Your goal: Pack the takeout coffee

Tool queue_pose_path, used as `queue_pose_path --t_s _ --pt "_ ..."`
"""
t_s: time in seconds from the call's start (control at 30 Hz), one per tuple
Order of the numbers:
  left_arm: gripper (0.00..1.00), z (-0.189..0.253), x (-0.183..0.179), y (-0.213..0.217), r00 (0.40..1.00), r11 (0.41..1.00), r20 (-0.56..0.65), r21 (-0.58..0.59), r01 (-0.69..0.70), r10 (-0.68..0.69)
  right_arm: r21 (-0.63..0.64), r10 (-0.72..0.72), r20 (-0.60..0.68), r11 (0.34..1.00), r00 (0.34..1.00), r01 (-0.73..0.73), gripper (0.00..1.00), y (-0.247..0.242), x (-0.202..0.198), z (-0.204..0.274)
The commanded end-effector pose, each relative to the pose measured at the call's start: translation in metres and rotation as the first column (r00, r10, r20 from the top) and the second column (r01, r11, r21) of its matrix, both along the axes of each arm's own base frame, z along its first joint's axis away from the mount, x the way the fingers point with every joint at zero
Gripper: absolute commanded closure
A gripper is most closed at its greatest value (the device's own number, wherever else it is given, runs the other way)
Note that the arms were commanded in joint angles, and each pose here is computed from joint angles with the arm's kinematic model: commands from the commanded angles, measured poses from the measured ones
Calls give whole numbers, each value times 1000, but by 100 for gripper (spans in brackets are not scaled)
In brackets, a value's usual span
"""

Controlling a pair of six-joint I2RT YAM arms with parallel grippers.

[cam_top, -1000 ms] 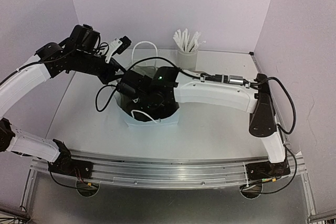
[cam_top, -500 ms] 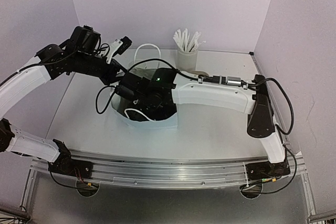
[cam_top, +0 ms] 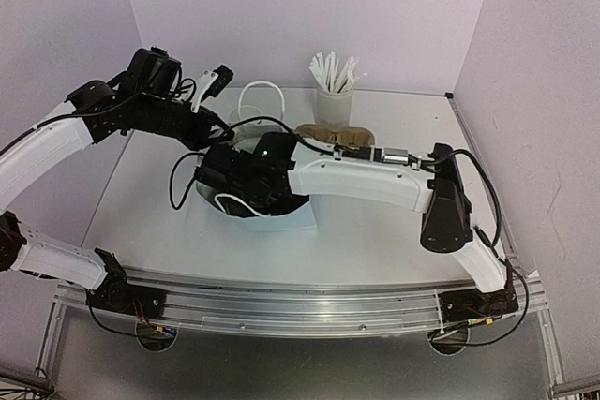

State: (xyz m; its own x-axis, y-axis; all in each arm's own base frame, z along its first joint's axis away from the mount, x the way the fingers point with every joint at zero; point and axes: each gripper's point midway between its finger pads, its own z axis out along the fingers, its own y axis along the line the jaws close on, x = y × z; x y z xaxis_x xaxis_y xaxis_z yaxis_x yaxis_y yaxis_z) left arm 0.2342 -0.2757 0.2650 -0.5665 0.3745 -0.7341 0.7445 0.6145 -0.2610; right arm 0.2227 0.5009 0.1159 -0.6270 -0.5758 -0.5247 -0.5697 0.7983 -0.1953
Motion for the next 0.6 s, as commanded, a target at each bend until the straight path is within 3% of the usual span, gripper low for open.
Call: queue_pose_path --t_s 0.0,0.1,0.17,0.23,0.37,0.5,0.57 --pt "100 9 -27 -17 992 992 -65 -77 99 -104 -305 -22 -23 952 999 14 90 -53 14 -60" --pt "100 11 -27 -17 993 992 -59 -75 100 -104 -331 -28 -60 944 998 7 83 -57 10 -77" --pt "100 9 -27 -16 993 992 -62 -69 101 -105 -312 -25 -85 950 996 -2 70 -53 6 -77" --pt "100 5 -27 -15 992 994 -72 -57 97 -101 -272 -11 -82 962 997 -12 61 -44 8 -64" --pt "100 -6 -25 -14 989 995 -111 -35 92 -95 -176 19 -48 984 999 -27 51 -28 12 -22" --pt "100 -16 -21 -11 987 997 -136 -8 83 -83 -74 50 -16 996 999 -51 15 -16 11 19" --pt "100 -19 -21 -10 986 997 -144 2 83 -82 -33 79 -1 996 997 -79 11 -10 6 35"
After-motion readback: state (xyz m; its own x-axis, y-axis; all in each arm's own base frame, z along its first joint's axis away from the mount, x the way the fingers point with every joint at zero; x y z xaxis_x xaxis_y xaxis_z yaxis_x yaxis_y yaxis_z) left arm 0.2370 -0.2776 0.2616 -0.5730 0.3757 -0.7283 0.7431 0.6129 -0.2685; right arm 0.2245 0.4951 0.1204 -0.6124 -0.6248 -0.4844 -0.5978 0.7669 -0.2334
